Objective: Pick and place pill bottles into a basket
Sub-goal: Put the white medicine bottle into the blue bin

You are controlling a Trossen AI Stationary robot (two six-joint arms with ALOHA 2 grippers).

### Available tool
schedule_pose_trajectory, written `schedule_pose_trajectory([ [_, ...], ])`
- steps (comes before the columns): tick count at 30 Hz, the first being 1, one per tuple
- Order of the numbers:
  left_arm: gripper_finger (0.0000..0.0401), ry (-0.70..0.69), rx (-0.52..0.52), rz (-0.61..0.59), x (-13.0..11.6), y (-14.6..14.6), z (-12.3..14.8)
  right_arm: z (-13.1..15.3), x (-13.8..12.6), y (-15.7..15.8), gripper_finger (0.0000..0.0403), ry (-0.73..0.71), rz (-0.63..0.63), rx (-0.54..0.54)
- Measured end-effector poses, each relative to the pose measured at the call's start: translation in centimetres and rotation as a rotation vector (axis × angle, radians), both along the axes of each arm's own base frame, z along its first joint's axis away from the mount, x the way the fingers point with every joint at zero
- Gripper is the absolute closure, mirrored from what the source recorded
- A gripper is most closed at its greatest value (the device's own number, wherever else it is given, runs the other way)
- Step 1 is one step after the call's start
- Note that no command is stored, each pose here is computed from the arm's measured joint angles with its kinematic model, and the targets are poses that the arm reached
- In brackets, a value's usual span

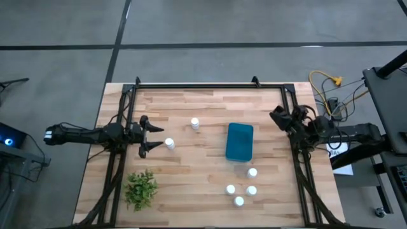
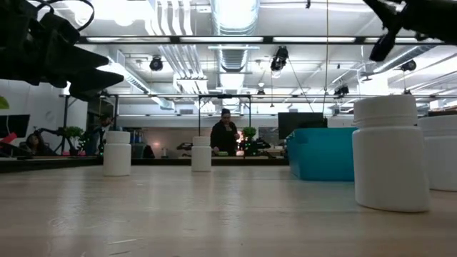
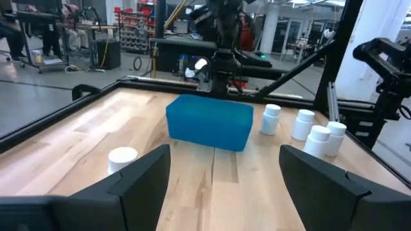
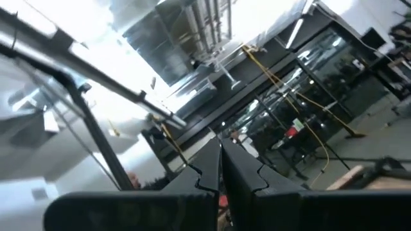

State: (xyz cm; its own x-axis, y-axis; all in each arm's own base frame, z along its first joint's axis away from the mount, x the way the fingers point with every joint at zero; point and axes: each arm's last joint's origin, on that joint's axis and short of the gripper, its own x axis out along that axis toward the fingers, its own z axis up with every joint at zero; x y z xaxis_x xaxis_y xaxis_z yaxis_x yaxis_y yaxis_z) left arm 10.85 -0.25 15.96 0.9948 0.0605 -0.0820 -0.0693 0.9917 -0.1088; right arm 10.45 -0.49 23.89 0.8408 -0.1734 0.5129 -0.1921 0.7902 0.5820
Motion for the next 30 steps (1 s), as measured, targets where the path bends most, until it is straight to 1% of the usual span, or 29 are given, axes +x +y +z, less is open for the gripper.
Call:
schedule_pose_trajectory([
  [5, 0.0127, 0.003, 0.014, -0.001, 0.0, 0.0, 0.0, 3.8, 1.3, 0.2, 0.0394, 0.022, -0.003, -0.133],
  [8, 0.0127, 0.003, 0.013, -0.001, 0.0, 0.0, 0.0, 6.0, 2.4, 0.4, 0.0394, 0.1, 0.03, -0.211],
  [13, 0.0127, 0.003, -0.003, 0.001, 0.0, 0.0, 0.0, 9.4, 4.6, 0.6, 0.0394, 0.334, 0.105, -0.25],
  [17, 0.0127, 0.003, -0.003, 0.001, 0.0, 0.0, 0.0, 11.7, 6.1, 0.8, 0.0394, 0.506, 0.195, -0.314],
  [19, 0.0127, 0.002, -0.004, 0.001, 0.0, 0.0, 0.0, 12.8, 6.8, 0.9, 0.0394, 0.59, 0.242, -0.326],
  [24, 0.0127, 0.002, -0.004, 0.002, 0.0, 0.0, 0.0, 14.1, 8.3, 1.3, 0.0394, 0.866, 0.357, -0.314],
  [28, 0.0127, 0.002, -0.004, 0.001, 0.0, 0.0, 0.0, 14.5, 9.3, 1.7, 0.0394, 1.093, 0.418, -0.278],
  [30, 0.0127, 0.002, -0.004, 0.001, 0.0, 0.0, 0.0, 14.6, 9.9, 1.8, 0.0394, 1.183, 0.452, -0.28],
])
